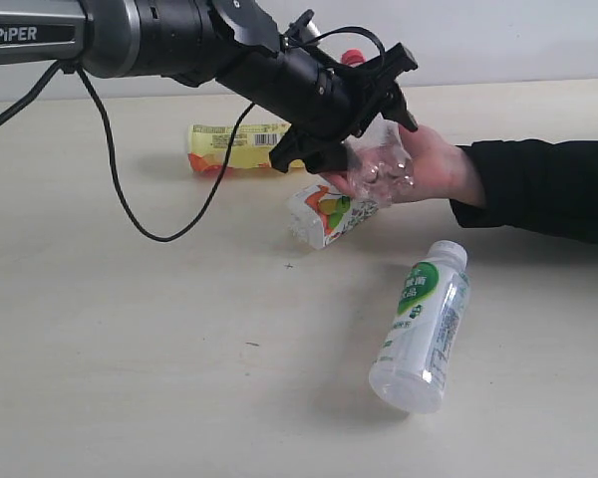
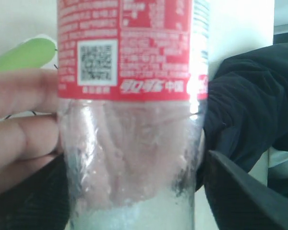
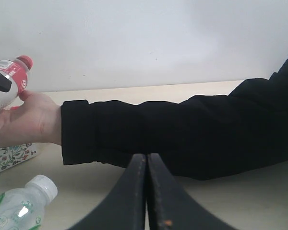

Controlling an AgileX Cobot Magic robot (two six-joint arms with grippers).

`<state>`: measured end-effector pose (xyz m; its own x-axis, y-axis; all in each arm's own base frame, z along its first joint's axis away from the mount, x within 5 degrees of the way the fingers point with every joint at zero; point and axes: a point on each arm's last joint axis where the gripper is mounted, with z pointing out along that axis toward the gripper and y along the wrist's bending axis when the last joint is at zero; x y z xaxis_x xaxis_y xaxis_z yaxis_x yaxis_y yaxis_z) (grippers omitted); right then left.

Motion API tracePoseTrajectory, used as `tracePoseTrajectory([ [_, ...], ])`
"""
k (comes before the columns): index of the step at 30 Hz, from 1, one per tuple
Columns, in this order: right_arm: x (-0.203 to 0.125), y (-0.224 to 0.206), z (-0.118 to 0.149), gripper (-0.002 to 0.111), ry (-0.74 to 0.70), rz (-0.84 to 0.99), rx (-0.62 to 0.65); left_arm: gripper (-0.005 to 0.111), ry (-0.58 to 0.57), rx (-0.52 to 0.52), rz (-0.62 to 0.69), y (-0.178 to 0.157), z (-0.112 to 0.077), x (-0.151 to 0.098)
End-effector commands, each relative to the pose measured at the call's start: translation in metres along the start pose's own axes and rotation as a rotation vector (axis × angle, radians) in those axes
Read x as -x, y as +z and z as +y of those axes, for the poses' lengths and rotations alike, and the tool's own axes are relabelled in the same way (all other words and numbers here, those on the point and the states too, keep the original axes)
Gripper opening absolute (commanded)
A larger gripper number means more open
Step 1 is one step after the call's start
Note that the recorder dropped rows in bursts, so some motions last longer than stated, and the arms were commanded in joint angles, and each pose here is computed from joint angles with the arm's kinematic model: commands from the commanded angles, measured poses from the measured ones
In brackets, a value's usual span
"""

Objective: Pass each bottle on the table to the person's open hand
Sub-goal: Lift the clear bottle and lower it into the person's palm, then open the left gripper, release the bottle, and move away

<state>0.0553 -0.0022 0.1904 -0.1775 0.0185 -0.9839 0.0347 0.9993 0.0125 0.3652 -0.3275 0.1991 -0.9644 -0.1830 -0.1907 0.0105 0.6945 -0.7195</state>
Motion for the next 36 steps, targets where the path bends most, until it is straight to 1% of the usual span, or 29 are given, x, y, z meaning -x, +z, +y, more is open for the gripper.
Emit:
tracePoseTrajectory([
  [1,0.0,0.0,0.0,0.0,0.001,-0.014,-0.004,0.075,0.006,-0.01,-0.02,-0.001,-0.002,0.003],
  [7,0.0,0.0,0.0,0.0,0.001,-0.014,-0.004,0.076,0.025,-0.019,-0.016,-0.006,-0.006,0.003],
  [13,0.0,0.0,0.0,0.0,0.001,-0.014,-0.004,0.076,0.06,-0.037,-0.02,-0.023,-0.019,0.002],
  [17,0.0,0.0,0.0,0.0,0.001,-0.014,-0.004,0.076,0.083,-0.034,0.013,-0.033,-0.024,-0.002],
  [25,0.0,0.0,0.0,0.0,0.001,-0.014,-0.004,0.076,0.171,0.03,0.093,-0.043,-0.023,-0.01],
  [29,0.0,0.0,0.0,0.0,0.001,-0.014,-0.004,0.076,0.29,0.04,0.12,-0.055,-0.028,-0.013],
  [30,0.0,0.0,0.0,0.0,0.001,-0.014,-0.004,0.076,0.355,0.054,0.135,-0.064,-0.031,-0.015],
  [33,-0.001,0.0,0.0,0.0,0.001,-0.007,-0.005,0.075,0.469,0.121,0.174,-0.084,-0.033,-0.02],
  [35,-0.001,0.0,0.0,0.0,0.001,-0.007,-0.005,0.069,0.541,0.167,0.214,-0.099,-0.037,-0.027],
  [36,-0.001,0.0,0.0,0.0,0.001,-0.007,-0.005,0.06,0.596,0.199,0.228,-0.108,-0.041,-0.034],
])
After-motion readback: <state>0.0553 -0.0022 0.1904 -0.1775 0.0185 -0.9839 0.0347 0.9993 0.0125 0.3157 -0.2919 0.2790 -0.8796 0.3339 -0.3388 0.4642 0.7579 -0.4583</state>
